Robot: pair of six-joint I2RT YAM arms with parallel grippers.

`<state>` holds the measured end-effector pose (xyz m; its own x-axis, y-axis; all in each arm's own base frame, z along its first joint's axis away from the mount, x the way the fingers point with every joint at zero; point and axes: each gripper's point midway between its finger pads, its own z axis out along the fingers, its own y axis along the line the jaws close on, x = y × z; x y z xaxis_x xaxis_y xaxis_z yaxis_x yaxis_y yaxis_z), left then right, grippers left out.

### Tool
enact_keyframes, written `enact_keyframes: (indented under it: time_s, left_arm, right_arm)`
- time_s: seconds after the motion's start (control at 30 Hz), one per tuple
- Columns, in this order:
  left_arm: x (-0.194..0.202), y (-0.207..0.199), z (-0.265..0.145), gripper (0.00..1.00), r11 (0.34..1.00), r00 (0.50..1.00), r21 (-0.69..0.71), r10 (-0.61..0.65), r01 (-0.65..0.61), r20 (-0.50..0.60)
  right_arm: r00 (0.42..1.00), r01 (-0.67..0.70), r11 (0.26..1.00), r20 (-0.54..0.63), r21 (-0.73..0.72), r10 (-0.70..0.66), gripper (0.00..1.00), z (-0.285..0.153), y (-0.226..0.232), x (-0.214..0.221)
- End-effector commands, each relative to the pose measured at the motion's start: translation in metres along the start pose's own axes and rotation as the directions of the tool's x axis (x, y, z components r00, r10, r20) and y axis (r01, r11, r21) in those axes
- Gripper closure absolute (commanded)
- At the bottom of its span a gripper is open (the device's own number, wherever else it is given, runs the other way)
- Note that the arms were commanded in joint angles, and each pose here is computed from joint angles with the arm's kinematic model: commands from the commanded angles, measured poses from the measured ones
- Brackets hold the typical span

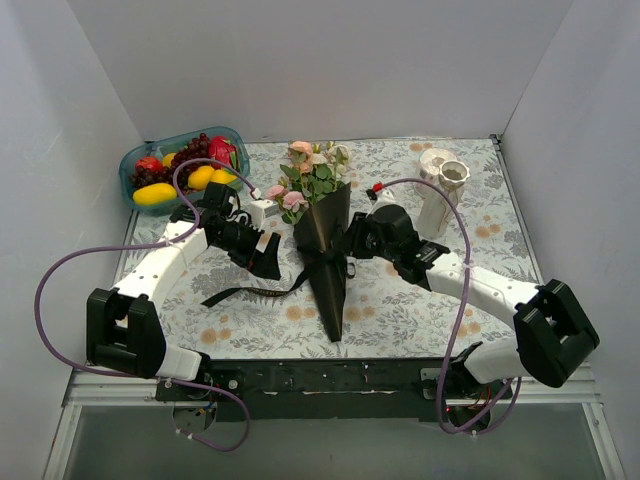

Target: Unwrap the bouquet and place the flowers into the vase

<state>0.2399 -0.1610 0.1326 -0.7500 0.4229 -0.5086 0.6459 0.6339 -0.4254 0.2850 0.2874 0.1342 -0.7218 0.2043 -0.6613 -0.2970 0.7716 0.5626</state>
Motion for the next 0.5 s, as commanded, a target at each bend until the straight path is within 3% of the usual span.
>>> enact_keyframes:
  time_s: [0.0, 0.17, 0.3, 0.33, 0.47]
  left_arm:
    - [-0.006, -0.004, -0.005, 0.04, 0.999, 0.999, -0.011, 0.032, -0.032, 0.03]
    - [-0.008, -0.005, -0.007, 0.04, 0.999, 0.999, -0.012, 0.034, -0.034, 0.034]
    - [-0.005, -0.003, -0.004, 0.04, 0.999, 0.999, -0.013, 0.03, -0.029, 0.028]
    - [-0.005, -0.003, -0.004, 0.04, 1.0, 0.999, -0.013, 0.027, -0.027, 0.027]
    - [-0.005, -0.003, -0.005, 0.04, 0.999, 0.999, -0.016, 0.036, -0.036, 0.035]
  right_arm:
    - [0.976, 0.165, 0.986, 0.147, -0.012, -0.161, 0.68, -0.016, 0.038, -0.043]
    - [0.956, 0.251, 0.968, 0.162, -0.01, -0.246, 0.68, -0.021, 0.055, -0.051]
    - [0.96, 0.24, 0.97, 0.14, 0.045, -0.244, 0.68, -0.023, 0.043, -0.047]
    - [0.96, 0.236, 0.97, 0.141, 0.054, -0.241, 0.79, -0.024, 0.039, -0.045]
    - [0.964, 0.207, 0.977, 0.157, 0.058, -0.213, 0.91, -0.03, 0.029, -0.036]
